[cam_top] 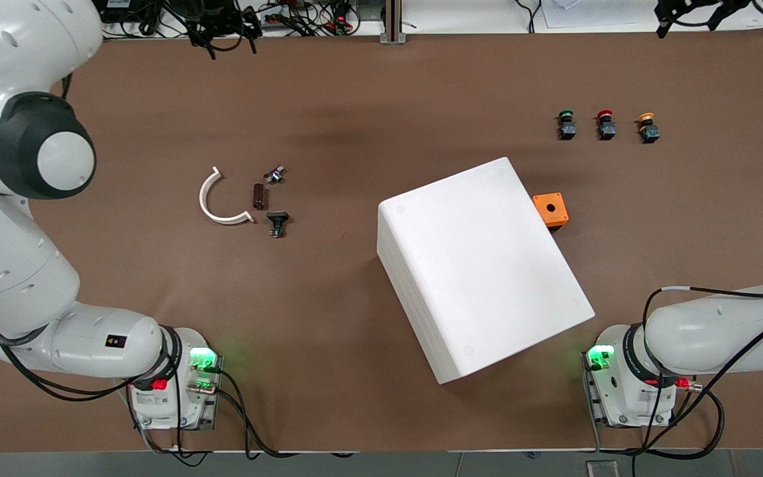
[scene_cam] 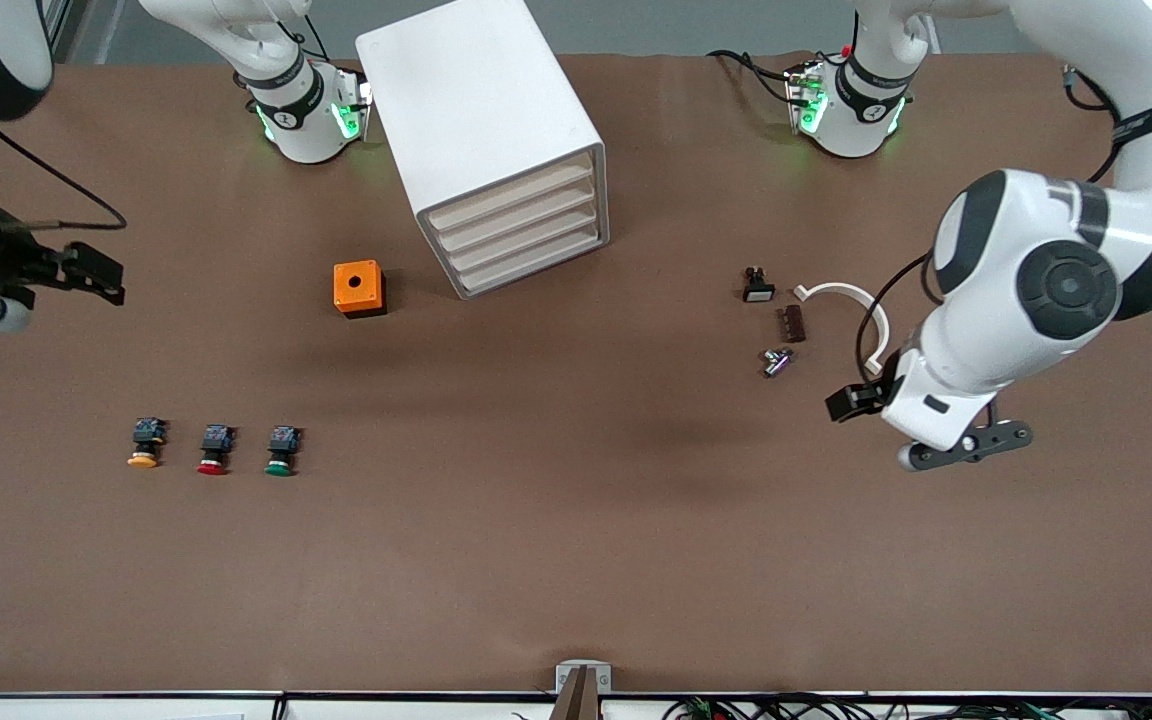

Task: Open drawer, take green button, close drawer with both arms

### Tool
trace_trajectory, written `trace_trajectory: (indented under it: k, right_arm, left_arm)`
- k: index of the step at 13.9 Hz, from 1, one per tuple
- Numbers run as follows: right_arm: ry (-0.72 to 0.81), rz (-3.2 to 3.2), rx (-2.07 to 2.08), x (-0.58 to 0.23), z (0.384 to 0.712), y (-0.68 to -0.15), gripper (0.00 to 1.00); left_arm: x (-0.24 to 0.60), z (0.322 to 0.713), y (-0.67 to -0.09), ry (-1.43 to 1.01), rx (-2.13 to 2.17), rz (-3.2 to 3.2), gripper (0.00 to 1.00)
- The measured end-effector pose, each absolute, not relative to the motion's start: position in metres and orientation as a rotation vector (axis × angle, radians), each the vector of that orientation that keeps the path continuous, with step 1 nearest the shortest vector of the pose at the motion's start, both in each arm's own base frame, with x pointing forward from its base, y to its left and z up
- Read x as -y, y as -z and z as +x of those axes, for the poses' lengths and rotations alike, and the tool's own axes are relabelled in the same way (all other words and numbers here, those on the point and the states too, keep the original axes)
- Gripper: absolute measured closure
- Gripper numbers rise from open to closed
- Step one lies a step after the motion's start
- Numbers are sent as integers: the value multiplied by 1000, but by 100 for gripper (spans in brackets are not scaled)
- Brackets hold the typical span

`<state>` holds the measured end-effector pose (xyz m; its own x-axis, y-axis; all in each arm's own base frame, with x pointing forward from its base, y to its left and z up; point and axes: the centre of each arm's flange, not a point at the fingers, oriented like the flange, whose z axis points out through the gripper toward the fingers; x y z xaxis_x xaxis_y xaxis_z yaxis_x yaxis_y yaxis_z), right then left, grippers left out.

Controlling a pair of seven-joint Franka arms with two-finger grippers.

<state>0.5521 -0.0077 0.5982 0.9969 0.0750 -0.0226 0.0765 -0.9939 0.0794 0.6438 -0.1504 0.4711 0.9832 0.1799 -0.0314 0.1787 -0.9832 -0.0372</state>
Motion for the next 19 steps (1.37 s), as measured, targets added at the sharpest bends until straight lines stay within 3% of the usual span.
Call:
trace_trajectory:
  k: [7,14,19]
  right_arm:
    - [-9,3060,-74,22,547,-621,0]
    - [-99,3159,-36,24,551,-651,0]
    - [-84,3171,-6,34,548,-657,0]
  left_arm:
    - [89,597,-565,-129,179,-3063,0]
    - [68,584,-573,-221,203,-3042,0]
    - [73,561,-616,-132,196,-3057,0]
